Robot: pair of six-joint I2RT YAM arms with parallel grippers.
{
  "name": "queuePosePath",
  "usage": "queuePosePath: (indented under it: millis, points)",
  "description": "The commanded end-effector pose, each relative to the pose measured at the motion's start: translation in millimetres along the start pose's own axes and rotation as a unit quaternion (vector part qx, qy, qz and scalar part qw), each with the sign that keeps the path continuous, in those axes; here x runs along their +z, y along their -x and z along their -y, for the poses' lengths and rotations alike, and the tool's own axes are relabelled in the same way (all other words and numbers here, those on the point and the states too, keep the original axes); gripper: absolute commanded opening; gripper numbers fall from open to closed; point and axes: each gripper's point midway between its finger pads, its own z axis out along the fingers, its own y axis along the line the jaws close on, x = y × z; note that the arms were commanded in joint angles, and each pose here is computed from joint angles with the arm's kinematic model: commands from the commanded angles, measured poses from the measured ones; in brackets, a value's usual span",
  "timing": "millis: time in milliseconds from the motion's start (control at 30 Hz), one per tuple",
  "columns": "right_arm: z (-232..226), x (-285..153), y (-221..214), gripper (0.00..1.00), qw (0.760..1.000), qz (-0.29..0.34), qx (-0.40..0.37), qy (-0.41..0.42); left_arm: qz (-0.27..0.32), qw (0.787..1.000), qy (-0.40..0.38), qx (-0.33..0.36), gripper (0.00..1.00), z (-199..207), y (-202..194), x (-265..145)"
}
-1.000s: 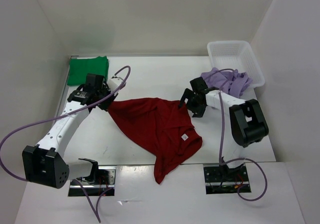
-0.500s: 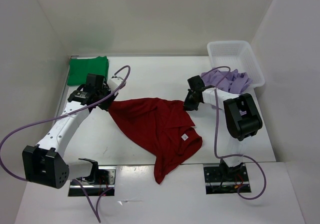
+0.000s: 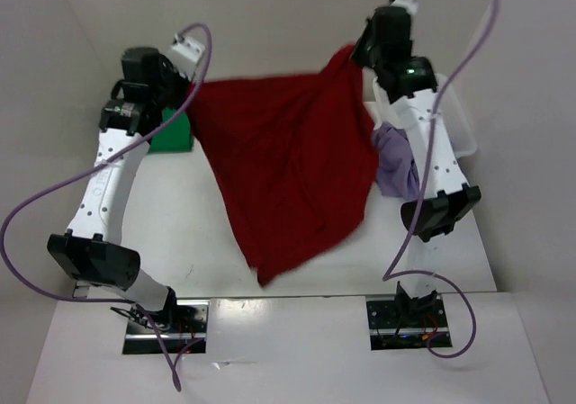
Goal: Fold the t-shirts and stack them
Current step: Flatten out the tshirt
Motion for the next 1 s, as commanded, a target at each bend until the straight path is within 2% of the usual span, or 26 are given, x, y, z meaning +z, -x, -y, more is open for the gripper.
queuePosePath:
  millis: [0, 100, 133, 200, 233, 267, 300, 333, 367, 467, 500, 533, 567, 600, 633, 667, 767, 800, 933, 967]
  points:
    - [13, -61, 76, 0.00, 0.995, 0.090, -0.032, -0.031, 0.105, 0.992, 0.062, 0.016, 0.00, -52, 76, -40]
    - [-1, -89, 88, 0.00, 0.992, 0.114, -0.047, -0.016, 0.102, 0.992, 0.067, 0.027, 0.00, -58, 75, -39]
    - [-1, -87, 78, 0.00, 0.993, 0.102, -0.059, -0.022, 0.105, 0.992, 0.069, 0.027, 0.00, -58, 75, -40]
    - [-8, -101, 71, 0.00, 0.992, 0.099, -0.071, -0.021, 0.088, 0.994, 0.059, 0.035, 0.00, -53, 58, -37]
    - [-6, -94, 50, 0.00, 0.993, 0.075, -0.085, -0.030, 0.086, 0.994, 0.046, 0.052, 0.00, -46, 52, -34]
    - [-3, -103, 44, 0.00, 0.993, 0.067, -0.091, -0.034, 0.065, 0.996, 0.026, 0.060, 0.00, -32, 28, -26]
    - [2, -94, 10, 0.00, 0.992, 0.031, -0.115, -0.052, 0.052, 0.996, 0.013, 0.076, 0.00, -23, 14, -22]
    - [4, -107, 6, 0.00, 0.992, 0.032, -0.113, -0.051, 0.048, 0.996, 0.010, 0.080, 0.00, -19, 6, -23]
    - [11, -99, -38, 0.00, 0.988, -0.007, -0.139, -0.067, 0.014, 0.997, -0.011, 0.078, 0.00, -3, -26, -12]
    - [18, -122, -73, 0.00, 0.992, -0.024, -0.116, -0.053, -0.028, 0.995, -0.033, 0.094, 0.00, 17, -68, -14]
    - [26, -120, -122, 0.00, 0.987, -0.076, -0.131, -0.051, -0.060, 0.992, -0.055, 0.097, 0.00, 34, -101, -17]
    - [27, -124, -145, 0.00, 0.988, -0.098, -0.105, -0.048, -0.083, 0.988, -0.073, 0.110, 0.00, 45, -123, -20]
    - [43, -129, -188, 0.00, 0.982, -0.143, -0.109, -0.055, -0.104, 0.984, -0.088, 0.118, 0.00, 55, -143, -23]
    - [37, -138, -224, 0.00, 0.976, -0.190, -0.105, -0.029, -0.124, 0.979, -0.105, 0.125, 0.00, 66, -164, -26]
    - [35, -142, -253, 0.00, 0.971, -0.223, -0.082, -0.025, -0.163, 0.969, -0.130, 0.130, 0.00, 85, -204, -32]
    - [45, -149, -294, 0.00, 0.960, -0.264, -0.085, -0.024, -0.183, 0.963, -0.146, 0.134, 0.00, 96, -224, -37]
    - [40, -182, -378, 0.00, 0.927, -0.364, -0.092, -0.015, -0.246, 0.942, -0.188, 0.133, 0.00, 126, -283, -51]
    - [42, -189, -400, 0.00, 0.915, -0.390, -0.103, -0.022, -0.251, 0.939, -0.192, 0.132, 0.00, 130, -290, -54]
    - [39, -230, -458, 0.00, 0.872, -0.474, -0.124, -0.020, -0.270, 0.936, -0.200, 0.109, 0.00, 139, -307, -64]
    - [37, -235, -463, 0.00, 0.869, -0.479, -0.123, -0.015, -0.272, 0.936, -0.197, 0.106, 0.00, 138, -308, -64]
